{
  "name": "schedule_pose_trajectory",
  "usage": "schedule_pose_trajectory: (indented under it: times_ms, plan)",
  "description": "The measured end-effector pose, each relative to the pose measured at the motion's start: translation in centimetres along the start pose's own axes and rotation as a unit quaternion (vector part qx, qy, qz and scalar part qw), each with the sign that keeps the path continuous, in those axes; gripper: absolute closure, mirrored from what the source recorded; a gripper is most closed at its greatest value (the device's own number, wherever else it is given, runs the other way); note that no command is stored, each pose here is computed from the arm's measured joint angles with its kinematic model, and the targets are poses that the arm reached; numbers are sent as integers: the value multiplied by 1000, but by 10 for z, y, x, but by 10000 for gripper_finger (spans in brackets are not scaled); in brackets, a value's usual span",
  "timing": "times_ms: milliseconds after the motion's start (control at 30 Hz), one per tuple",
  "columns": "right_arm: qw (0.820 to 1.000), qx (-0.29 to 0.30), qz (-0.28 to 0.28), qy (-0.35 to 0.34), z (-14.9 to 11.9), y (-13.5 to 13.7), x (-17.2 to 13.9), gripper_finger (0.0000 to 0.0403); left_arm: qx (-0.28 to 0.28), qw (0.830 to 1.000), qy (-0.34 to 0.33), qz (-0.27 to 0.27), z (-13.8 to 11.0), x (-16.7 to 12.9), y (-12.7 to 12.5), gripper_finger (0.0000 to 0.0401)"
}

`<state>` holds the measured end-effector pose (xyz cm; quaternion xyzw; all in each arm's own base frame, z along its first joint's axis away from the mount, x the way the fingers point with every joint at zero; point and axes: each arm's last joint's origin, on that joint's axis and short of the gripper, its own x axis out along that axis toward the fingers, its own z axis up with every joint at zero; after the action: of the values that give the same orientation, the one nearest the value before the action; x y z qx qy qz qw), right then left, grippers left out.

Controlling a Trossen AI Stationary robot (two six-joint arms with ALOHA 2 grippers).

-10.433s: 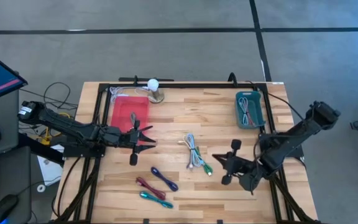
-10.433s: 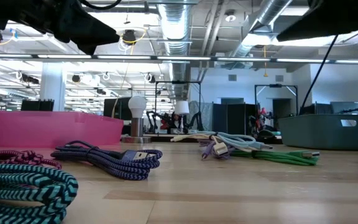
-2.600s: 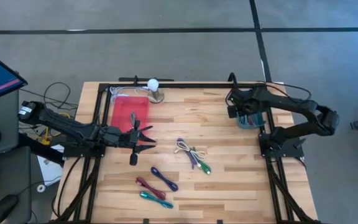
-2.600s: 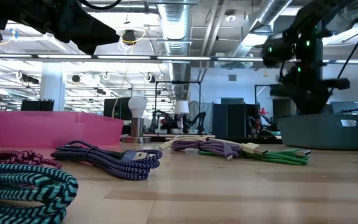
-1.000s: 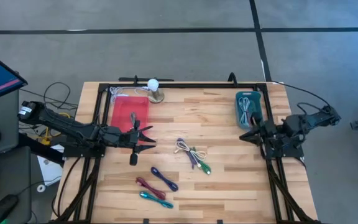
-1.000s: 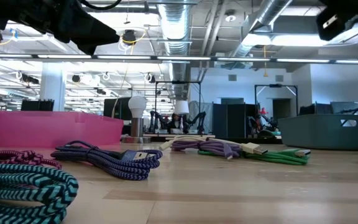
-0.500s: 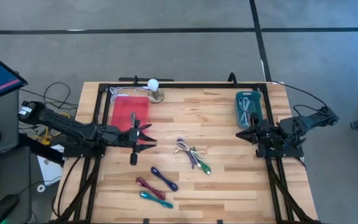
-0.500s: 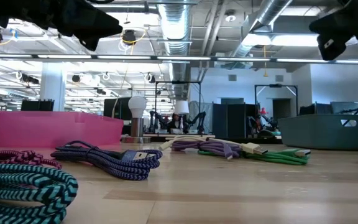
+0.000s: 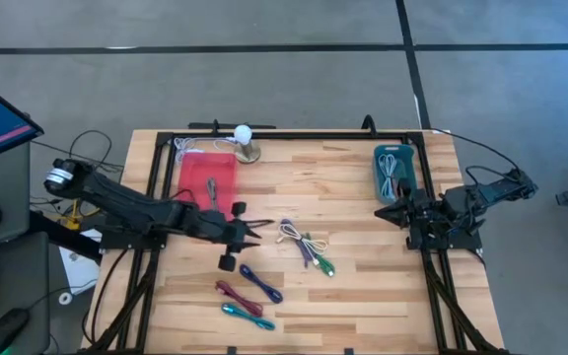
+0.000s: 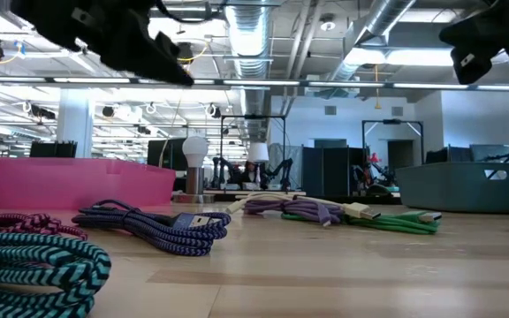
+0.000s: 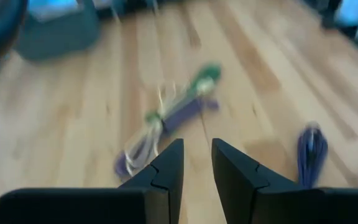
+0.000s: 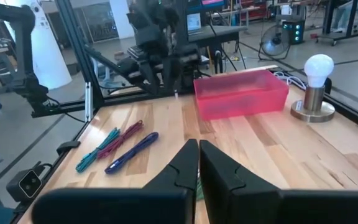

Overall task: Pick & Place USB Port
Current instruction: Put the purple patterned charger cable into the pink bin

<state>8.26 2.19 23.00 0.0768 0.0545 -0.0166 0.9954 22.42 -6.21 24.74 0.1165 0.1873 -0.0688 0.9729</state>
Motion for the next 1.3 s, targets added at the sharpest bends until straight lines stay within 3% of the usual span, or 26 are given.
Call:
schedule_pose_trajectory:
  times_ms: [100,267,533,700,1300]
  plan:
    - [1000,0,0,0,0,0,0,395,-17,999,34,-36,5,9,-3,318]
    - [1000,-1,-8,-1,0,0,0,395,-20,996,33,-78,11,17,-9,309]
    - [1000,-1,-16,-3,0,-1,0,395,-16,991,69,-115,2,25,-33,238]
    - [1000,3,-18,-3,0,-1,0,395,-6,985,97,-145,-7,33,-56,224]
    - [1000,4,-17,-3,0,-1,0,395,-47,975,180,-125,-37,62,-68,234]
